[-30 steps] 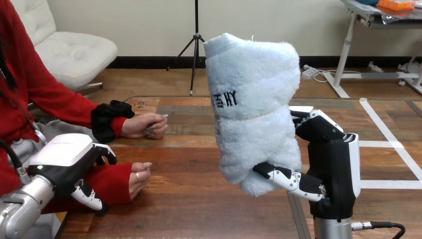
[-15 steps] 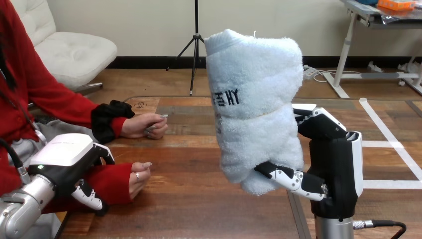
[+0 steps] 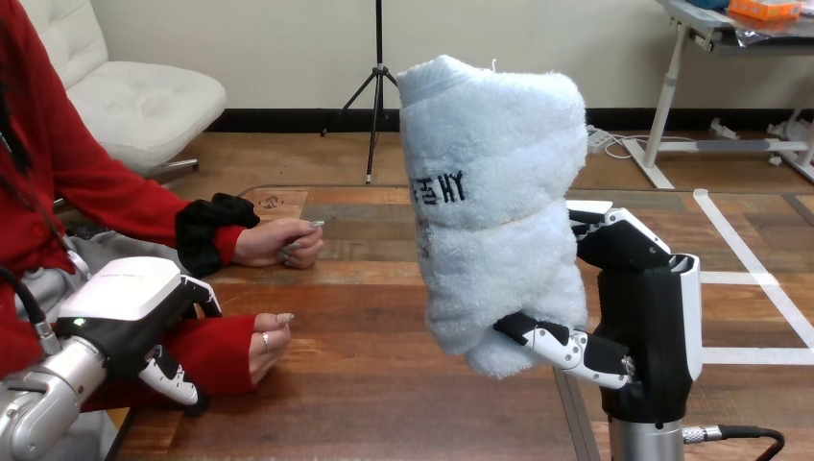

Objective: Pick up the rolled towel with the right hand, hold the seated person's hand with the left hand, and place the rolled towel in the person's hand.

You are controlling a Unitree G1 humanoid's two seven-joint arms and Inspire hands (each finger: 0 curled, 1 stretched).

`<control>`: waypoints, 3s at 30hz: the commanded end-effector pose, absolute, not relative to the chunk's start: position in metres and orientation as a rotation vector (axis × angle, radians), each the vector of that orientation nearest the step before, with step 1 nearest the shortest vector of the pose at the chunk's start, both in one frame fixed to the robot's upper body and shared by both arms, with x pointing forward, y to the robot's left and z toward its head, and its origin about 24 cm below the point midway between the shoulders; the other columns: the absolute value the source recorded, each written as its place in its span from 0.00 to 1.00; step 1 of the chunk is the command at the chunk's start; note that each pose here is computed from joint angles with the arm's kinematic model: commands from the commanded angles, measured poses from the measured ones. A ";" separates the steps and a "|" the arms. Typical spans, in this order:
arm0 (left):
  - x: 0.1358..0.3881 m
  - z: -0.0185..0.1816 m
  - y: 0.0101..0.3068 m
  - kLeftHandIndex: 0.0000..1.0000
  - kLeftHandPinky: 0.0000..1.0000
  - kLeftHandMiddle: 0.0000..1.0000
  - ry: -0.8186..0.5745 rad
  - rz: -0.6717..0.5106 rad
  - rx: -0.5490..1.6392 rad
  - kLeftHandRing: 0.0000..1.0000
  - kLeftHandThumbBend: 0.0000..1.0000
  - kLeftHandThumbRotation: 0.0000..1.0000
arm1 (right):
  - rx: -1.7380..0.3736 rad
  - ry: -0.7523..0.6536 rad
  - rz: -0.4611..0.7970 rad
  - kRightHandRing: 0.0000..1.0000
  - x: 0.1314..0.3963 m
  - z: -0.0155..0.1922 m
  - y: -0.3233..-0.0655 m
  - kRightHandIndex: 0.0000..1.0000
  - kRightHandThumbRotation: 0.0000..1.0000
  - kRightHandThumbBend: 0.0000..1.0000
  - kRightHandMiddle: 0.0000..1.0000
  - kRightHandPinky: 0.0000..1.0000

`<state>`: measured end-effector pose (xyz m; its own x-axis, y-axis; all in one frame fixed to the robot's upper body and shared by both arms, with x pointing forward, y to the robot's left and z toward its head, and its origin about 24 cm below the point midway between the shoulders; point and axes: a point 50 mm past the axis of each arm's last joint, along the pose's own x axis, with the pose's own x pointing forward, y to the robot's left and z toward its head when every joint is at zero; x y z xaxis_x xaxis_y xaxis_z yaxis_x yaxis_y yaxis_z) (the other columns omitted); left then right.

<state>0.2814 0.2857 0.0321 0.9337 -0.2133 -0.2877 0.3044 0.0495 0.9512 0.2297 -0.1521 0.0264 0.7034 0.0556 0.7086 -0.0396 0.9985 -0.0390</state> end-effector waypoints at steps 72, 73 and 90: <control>0.286 0.037 0.281 0.46 0.40 0.43 0.055 -0.397 1.450 0.39 0.96 0.00 | -0.003 -0.804 0.038 0.34 0.241 0.035 -0.156 0.57 0.21 0.75 0.49 0.29; 0.286 0.037 0.281 0.45 0.40 0.43 0.053 -0.396 1.446 0.39 0.96 0.00 | -0.002 -0.799 0.039 0.34 0.241 0.034 -0.156 0.57 0.21 0.75 0.49 0.28; 0.285 0.045 0.274 0.42 0.38 0.41 -0.031 -0.381 1.380 0.36 0.96 0.00 | 0.010 -0.684 0.045 0.36 0.250 0.024 -0.152 0.55 0.12 0.76 0.49 0.30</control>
